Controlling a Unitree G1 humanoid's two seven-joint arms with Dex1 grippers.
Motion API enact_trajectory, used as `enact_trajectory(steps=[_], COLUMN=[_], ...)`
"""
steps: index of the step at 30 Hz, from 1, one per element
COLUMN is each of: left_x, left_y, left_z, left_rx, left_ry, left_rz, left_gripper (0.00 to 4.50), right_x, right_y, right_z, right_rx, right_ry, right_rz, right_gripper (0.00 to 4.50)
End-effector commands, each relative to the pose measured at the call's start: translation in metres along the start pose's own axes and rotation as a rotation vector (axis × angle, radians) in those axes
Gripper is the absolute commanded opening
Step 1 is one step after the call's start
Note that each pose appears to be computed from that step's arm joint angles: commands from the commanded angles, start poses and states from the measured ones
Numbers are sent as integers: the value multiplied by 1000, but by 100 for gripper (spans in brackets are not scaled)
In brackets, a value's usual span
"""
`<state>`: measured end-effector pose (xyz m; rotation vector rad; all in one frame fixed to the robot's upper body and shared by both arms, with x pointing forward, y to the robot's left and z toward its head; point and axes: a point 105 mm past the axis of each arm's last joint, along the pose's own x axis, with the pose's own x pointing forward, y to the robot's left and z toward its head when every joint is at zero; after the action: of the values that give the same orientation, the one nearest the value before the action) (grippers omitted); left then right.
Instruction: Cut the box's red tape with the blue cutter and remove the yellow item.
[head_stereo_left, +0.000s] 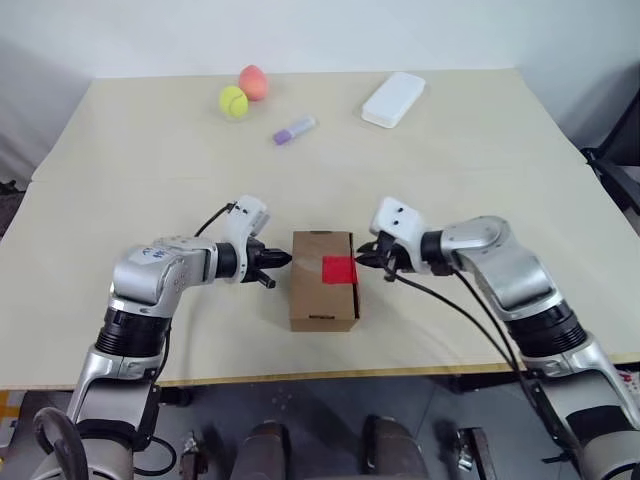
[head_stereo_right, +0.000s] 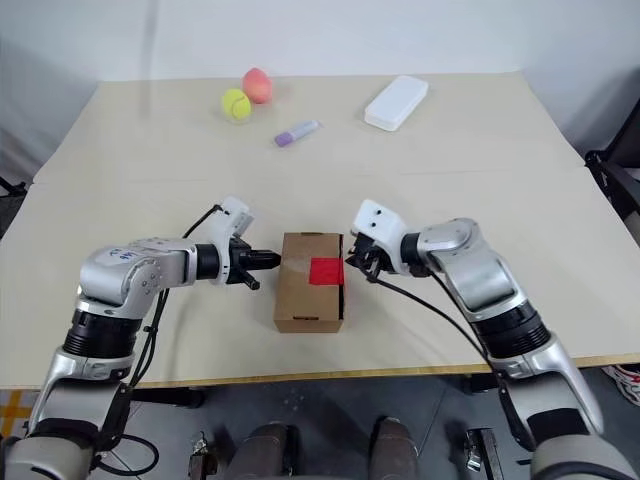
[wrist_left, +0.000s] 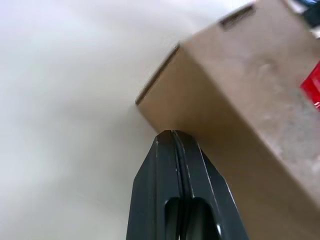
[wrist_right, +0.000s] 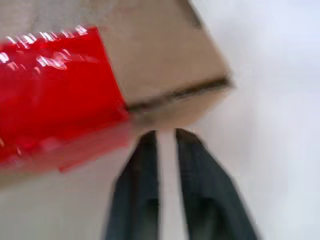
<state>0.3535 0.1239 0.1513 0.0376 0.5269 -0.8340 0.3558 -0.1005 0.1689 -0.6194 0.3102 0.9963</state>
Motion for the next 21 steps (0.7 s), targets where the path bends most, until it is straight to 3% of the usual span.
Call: enact_trajectory(steps=[1, 8, 13, 21], left_x=[-18, -31, -18, 13], left_y=[4, -24, -40, -47], left_z=[24, 55, 54, 23], left_rx=[55, 85, 132, 195], left_ry=[-70, -118, -75, 59], left_rz=[-9, -199, -272, -303], left_gripper=[0, 0, 0, 0], right_x=[-25, -37, -28, -13], right_y=[-18, -10, 7, 17], right_z=[19, 49, 54, 7], right_rx=[-41, 47, 96, 94], right_ry=[-38, -156, -183, -28], right_rz=[-106, -117, -66, -34], right_gripper=[203, 436, 446, 446])
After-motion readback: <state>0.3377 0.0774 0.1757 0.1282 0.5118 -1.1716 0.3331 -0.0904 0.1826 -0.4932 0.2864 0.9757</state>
